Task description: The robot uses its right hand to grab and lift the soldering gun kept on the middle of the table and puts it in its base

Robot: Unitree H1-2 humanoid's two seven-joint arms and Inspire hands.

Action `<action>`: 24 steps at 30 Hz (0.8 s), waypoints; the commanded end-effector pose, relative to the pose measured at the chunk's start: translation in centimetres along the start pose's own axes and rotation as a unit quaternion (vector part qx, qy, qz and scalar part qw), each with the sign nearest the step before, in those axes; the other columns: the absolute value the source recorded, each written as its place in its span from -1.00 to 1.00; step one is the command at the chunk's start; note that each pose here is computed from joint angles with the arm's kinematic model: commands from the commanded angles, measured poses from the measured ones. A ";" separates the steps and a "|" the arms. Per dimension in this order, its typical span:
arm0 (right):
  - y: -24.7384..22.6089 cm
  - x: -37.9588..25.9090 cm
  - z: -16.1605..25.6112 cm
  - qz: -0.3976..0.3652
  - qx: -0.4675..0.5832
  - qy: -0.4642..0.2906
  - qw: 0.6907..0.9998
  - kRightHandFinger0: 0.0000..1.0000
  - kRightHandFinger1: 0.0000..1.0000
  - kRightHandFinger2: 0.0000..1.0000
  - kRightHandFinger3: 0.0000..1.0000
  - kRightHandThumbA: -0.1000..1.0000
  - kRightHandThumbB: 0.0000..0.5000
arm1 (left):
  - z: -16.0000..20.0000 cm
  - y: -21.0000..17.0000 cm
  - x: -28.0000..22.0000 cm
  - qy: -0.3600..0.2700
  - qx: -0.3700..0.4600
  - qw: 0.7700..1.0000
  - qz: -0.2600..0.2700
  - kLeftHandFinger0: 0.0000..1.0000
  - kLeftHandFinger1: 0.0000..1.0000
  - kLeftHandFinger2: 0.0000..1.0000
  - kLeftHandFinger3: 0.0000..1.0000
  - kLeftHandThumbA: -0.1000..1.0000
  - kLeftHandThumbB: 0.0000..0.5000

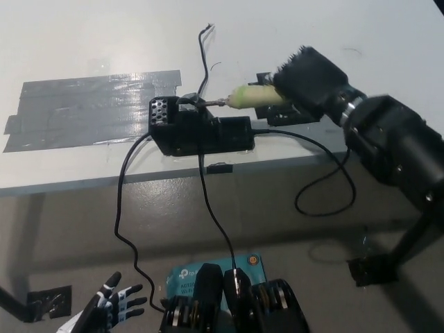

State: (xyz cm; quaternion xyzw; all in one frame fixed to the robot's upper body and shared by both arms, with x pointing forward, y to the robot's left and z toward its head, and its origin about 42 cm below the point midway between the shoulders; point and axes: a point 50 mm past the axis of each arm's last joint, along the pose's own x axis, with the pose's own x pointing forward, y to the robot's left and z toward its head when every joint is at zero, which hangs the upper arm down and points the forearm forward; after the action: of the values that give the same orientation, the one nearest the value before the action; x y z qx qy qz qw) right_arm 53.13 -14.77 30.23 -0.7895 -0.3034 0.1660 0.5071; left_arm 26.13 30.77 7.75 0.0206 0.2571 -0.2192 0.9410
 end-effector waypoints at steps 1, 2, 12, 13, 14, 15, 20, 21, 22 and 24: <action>-5.3 1.9 -1.6 -0.069 -0.071 -0.014 0.995 -1.00 -1.00 -0.70 -0.52 -0.75 -0.15 | 1.2 0.0 -0.1 -0.012 0.008 1.000 -0.007 1.00 1.00 1.00 1.00 1.00 0.24; -5.3 1.9 -1.6 -0.070 -0.075 -0.017 0.995 -1.00 -1.00 -0.68 -0.55 -0.75 -0.13 | 1.2 0.0 0.0 -0.012 0.009 1.000 -0.008 1.00 1.00 1.00 1.00 1.00 0.26; -4.9 1.9 -1.5 -0.088 -0.109 -0.060 0.988 -1.00 -1.00 -0.93 -0.08 -0.79 0.18 | 2.1 0.1 0.1 -0.018 0.021 1.000 -0.010 1.00 1.00 1.00 1.00 1.00 0.21; -4.1 1.6 -1.4 -0.073 -0.087 -0.058 0.992 -1.00 -1.00 -0.97 -0.33 -0.83 0.08 | 2.1 -0.1 0.1 -0.018 0.022 1.000 -0.010 1.00 1.00 1.00 1.00 1.00 0.29; -3.5 1.5 -1.3 -0.061 -0.071 -0.059 0.994 -1.00 -1.00 -0.95 -0.64 -0.88 -0.10 | 2.1 -0.2 0.1 -0.019 0.024 0.999 -0.013 1.00 1.00 1.00 1.00 1.00 0.29; -3.4 1.4 -1.4 -0.060 -0.070 -0.059 0.994 -1.00 -1.00 -0.92 -0.70 -0.88 -0.12 | 2.2 -0.2 0.1 -0.019 0.025 0.999 -0.013 1.00 1.00 1.00 1.00 1.00 0.29; -1.1 0.4 -0.5 -0.037 -0.081 -0.072 0.993 -1.00 -1.00 -0.80 -0.05 -0.78 0.20 | 2.6 -0.5 0.5 -0.022 0.030 0.999 -0.017 1.00 1.00 1.00 1.00 1.00 0.24; -0.7 0.2 -0.3 -0.028 -0.085 -0.075 0.993 -1.00 -1.00 -0.88 0.00 -0.78 0.20 | 2.6 -0.6 0.6 -0.022 0.029 0.999 -0.019 1.00 1.00 1.00 1.00 1.00 0.23; -0.4 0.2 -0.1 -0.030 -0.090 -0.080 0.992 -1.00 -1.00 -0.97 0.02 -0.73 0.27 | 2.6 -0.7 0.7 -0.022 0.028 0.999 -0.019 1.00 1.00 1.00 1.00 1.00 0.29; -0.4 0.2 -0.1 -0.027 -0.100 -0.080 0.991 -1.00 -1.00 -1.00 0.05 -0.71 0.26 | 2.7 -0.8 0.8 -0.023 0.028 0.999 -0.020 1.00 1.00 1.00 1.00 1.00 0.30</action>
State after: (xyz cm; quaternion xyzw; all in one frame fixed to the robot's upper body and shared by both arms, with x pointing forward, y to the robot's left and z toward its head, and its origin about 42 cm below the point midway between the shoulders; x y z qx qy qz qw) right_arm 53.02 -14.16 29.19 -0.8051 -0.3560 0.1933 0.4332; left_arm 27.14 29.26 8.70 0.0299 0.2393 -0.2447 0.9391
